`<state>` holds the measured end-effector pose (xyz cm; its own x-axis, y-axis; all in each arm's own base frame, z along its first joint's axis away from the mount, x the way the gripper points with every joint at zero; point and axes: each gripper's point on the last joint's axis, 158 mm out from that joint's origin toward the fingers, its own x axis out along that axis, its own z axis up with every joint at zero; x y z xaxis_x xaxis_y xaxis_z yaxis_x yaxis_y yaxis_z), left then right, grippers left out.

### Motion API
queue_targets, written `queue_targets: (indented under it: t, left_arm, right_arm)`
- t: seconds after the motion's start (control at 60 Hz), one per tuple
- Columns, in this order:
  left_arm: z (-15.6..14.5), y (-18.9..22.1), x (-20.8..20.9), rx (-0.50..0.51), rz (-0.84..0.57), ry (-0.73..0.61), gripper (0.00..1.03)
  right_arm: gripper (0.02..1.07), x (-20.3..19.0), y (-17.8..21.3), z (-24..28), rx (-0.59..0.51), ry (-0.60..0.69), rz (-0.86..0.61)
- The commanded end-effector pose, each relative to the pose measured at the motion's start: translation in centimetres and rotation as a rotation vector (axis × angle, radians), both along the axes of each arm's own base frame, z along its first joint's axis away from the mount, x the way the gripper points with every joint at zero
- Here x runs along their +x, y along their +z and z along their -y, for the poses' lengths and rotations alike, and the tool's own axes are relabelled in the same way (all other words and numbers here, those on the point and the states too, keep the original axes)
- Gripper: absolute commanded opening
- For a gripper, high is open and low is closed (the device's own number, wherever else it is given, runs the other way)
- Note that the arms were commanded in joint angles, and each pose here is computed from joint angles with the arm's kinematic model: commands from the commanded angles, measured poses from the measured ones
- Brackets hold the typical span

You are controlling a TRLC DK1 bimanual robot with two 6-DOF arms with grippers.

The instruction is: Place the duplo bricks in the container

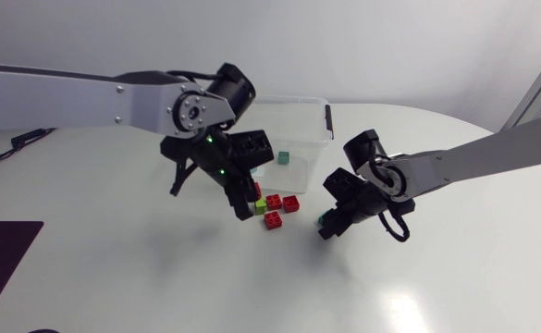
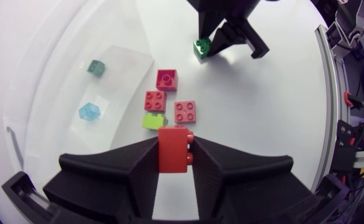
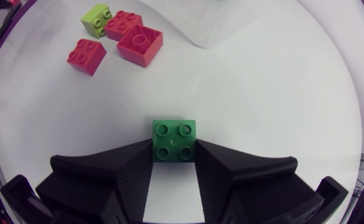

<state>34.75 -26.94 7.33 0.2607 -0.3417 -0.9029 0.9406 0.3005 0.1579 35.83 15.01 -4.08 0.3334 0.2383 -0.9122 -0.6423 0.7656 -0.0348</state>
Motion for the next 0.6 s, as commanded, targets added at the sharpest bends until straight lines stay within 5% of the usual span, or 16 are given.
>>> queue_targets:
  t: [0.0, 0.233, 0.583]
  left_arm:
    - [-0.7, 3.0, -0.2, -0.043, 0.035, 0.044, 0.22]
    - [-1.0, 10.1, 4.3, -0.19, 0.167, 0.17, 0.22]
    - [-1.4, 11.0, 13.9, -0.33, 0.263, 0.362, 0.23]
  right_arm:
    - [0.3, -0.7, 0.3, 0.0, -0.008, 0.007, 0.005]
    - [0.3, -2.3, 4.2, 0.5, 0.018, -0.007, 0.055]
    - [0.3, -1.8, 13.4, -0.6, 0.09, -0.023, 0.182]
